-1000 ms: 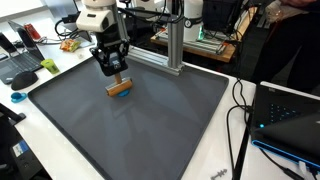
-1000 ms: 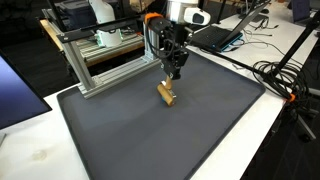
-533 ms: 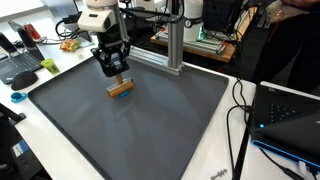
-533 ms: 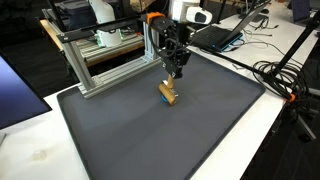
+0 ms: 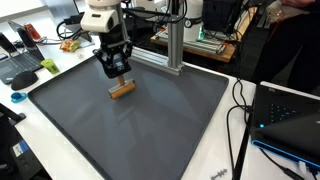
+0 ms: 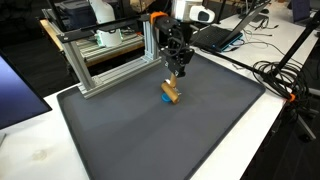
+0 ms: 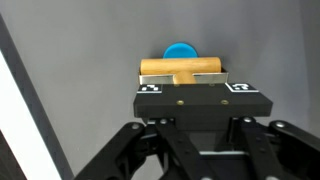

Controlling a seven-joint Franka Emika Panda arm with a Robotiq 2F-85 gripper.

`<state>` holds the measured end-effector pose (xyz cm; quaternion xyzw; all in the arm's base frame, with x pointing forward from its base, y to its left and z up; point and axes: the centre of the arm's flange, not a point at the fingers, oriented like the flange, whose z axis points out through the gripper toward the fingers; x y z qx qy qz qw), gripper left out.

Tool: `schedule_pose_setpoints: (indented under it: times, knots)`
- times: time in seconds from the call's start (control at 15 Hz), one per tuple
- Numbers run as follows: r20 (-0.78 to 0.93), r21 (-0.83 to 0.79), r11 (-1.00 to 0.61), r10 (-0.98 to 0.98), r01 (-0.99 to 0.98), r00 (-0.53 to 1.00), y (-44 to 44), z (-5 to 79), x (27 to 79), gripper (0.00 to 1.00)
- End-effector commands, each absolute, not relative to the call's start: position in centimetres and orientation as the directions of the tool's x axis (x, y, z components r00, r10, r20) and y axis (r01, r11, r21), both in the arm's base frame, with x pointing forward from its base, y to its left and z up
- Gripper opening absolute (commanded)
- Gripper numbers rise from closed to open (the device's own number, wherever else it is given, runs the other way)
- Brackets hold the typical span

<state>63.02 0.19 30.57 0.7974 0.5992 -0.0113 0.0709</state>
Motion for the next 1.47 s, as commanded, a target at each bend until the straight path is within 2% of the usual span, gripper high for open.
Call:
schedule_pose_setpoints:
  times: [0.0, 0.47, 1.4]
  knots:
    - [-0.077, 0.054, -0.27, 0.959, 0.961, 0.274, 0.7, 28.4, 63.3, 0.22]
    - [-0.057, 0.048, -0.274, 0.959, 0.96, 0.277, 0.9, 28.5, 63.4, 0.22]
    - [-0.182, 0.062, -0.318, 0.928, 0.946, 0.324, -2.2, 27.1, 63.2, 0.22]
